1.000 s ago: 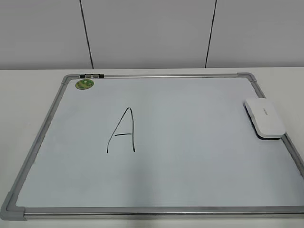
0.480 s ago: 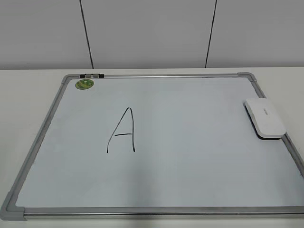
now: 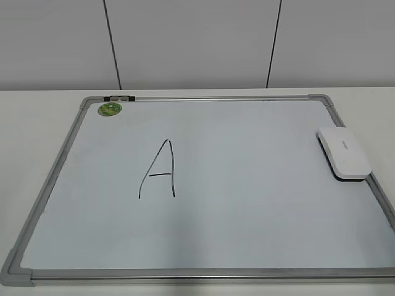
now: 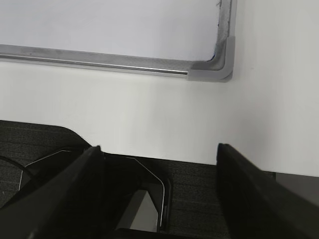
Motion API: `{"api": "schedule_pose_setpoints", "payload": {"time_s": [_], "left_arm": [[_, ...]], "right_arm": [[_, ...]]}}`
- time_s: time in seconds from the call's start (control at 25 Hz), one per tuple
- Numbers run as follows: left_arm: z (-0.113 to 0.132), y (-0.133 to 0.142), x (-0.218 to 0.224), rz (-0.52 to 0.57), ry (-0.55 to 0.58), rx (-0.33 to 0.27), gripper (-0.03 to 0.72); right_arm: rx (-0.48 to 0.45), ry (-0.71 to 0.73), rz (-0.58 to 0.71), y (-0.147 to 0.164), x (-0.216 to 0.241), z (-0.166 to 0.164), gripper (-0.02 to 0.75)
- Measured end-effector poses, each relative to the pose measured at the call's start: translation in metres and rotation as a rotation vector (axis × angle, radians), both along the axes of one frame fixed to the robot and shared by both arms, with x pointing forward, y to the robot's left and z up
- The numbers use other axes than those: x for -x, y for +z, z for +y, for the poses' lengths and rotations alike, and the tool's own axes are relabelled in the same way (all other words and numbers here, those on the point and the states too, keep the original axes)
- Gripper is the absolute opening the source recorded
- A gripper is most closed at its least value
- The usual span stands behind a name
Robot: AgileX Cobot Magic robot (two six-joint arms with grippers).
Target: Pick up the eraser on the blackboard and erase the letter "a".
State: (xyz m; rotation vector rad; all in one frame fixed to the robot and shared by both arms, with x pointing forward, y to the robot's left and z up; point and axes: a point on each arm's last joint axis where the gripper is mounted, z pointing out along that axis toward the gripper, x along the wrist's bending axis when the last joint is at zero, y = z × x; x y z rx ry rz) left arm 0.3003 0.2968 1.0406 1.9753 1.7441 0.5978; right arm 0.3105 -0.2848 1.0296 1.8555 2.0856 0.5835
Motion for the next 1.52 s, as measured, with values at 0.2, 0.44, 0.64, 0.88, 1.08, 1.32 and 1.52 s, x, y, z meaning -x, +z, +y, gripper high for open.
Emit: {"api": "schedule_pose_setpoints", "payload": {"time_s": [0.2, 0.44, 0.64, 0.88, 1.08, 1.32, 1.52], "left_arm": [[-0.001, 0.0, 0.0, -0.002, -0.011, 0.001, 0.475], [-0.003, 0.001, 0.003, -0.021, -0.051, 0.002, 0.474], [0.002, 0.007, 0.02, -0.142, -0.02, 0.019, 0.463], [0.007, 0.012, 0.046, -0.308, 0.066, 0.03, 0.461], [0.008, 0.012, 0.056, -0.37, 0.083, 0.032, 0.46], [0.008, 0.012, 0.066, -0.432, 0.083, 0.039, 0.452], [0.008, 0.012, 0.068, -0.437, 0.083, 0.039, 0.442]], "right_arm": [[0.0, 0.002, 0.0, 0.0, 0.0, 0.0, 0.519], [-0.01, -0.003, -0.066, 0.005, 0.009, -0.001, 0.519], [-0.028, -0.039, -0.224, 0.013, 0.031, -0.006, 0.519], [-0.043, -0.06, -0.391, 0.017, 0.058, -0.009, 0.519], [-0.053, -0.06, -0.482, 0.017, 0.073, -0.01, 0.519], [-0.06, -0.06, -0.534, 0.016, 0.082, -0.011, 0.519], [-0.061, -0.06, -0.53, 0.016, 0.083, -0.011, 0.519]]}}
